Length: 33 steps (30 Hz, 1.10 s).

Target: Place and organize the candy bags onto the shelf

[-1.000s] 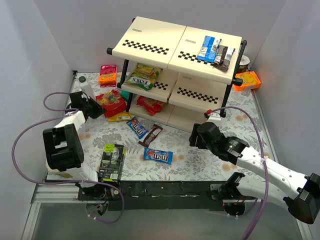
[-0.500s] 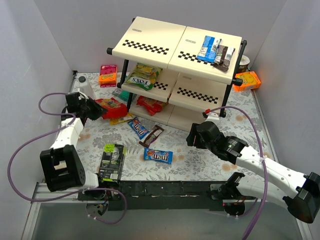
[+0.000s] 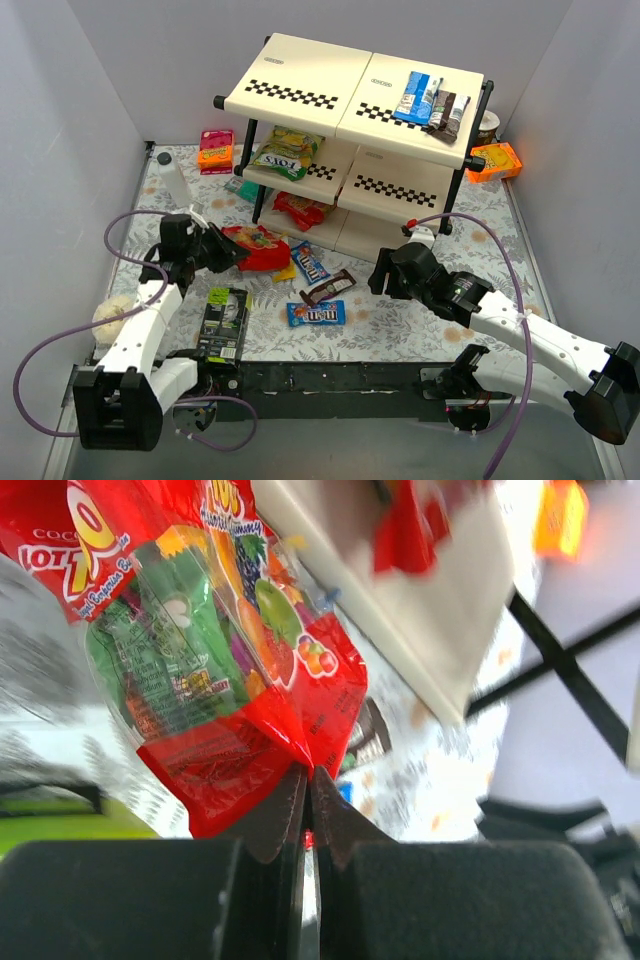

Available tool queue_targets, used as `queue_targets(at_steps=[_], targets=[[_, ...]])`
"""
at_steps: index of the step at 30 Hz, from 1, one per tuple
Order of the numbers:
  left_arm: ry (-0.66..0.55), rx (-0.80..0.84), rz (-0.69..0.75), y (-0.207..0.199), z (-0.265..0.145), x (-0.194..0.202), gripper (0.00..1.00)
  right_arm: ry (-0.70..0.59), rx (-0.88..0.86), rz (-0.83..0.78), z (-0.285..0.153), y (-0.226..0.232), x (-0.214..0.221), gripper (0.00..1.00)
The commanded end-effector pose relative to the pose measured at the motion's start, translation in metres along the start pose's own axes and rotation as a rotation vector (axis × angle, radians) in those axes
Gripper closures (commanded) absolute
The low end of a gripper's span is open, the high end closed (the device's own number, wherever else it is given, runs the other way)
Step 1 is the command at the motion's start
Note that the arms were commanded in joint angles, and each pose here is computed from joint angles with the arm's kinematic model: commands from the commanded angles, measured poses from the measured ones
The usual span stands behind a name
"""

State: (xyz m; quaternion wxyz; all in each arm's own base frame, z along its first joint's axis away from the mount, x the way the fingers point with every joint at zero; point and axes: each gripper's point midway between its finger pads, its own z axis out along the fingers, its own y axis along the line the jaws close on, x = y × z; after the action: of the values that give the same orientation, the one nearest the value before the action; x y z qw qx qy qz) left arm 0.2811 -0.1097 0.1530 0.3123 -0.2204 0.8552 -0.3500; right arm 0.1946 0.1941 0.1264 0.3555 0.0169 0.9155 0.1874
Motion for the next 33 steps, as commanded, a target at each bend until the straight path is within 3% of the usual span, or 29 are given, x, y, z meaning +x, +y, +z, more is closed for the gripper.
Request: queue_targets(at_steps=[1, 12, 16, 20, 21, 23, 25, 30, 33], targets=[[0.070, 0.121, -0.021, -0.031, -0.011, 0.034, 1.00, -0.034, -0.087, 0.021, -0.007, 0.021, -0.015, 0.23], [0.129, 0.119, -0.133, -0.024, -0.018, 0.075, 1.00, 0.126, -0.173, 0.260, -0.008, 0.052, 0.007, 0.13], [0.144, 0.076, -0.093, -0.021, -0.011, 0.074, 0.89, 0.170, -0.191, 0.371, -0.006, 0.068, 0.005, 0.12], [0.197, 0.057, -0.072, -0.020, -0.004, 0.083, 0.85, 0.239, -0.260, 0.546, -0.001, 0.083, 0.018, 0.11], [0.192, 0.046, -0.066, -0.019, -0.002, 0.083, 0.82, 0.236, -0.301, 0.634, -0.001, 0.092, 0.013, 0.12], [0.202, 0.038, -0.057, -0.018, 0.001, 0.089, 0.54, 0.304, -0.341, 0.725, -0.002, 0.100, 0.024, 0.11], [0.185, 0.001, -0.048, -0.010, 0.004, 0.088, 0.42, 0.341, -0.342, 0.824, 0.005, 0.100, 0.034, 0.11], [0.141, -0.047, 0.040, -0.016, 0.004, 0.068, 0.24, 0.323, -0.391, 0.849, 0.008, 0.125, 0.030, 0.11], [0.116, -0.128, 0.054, -0.013, 0.004, 0.054, 0.19, 0.296, -0.427, 0.828, 0.010, 0.143, 0.023, 0.11]])
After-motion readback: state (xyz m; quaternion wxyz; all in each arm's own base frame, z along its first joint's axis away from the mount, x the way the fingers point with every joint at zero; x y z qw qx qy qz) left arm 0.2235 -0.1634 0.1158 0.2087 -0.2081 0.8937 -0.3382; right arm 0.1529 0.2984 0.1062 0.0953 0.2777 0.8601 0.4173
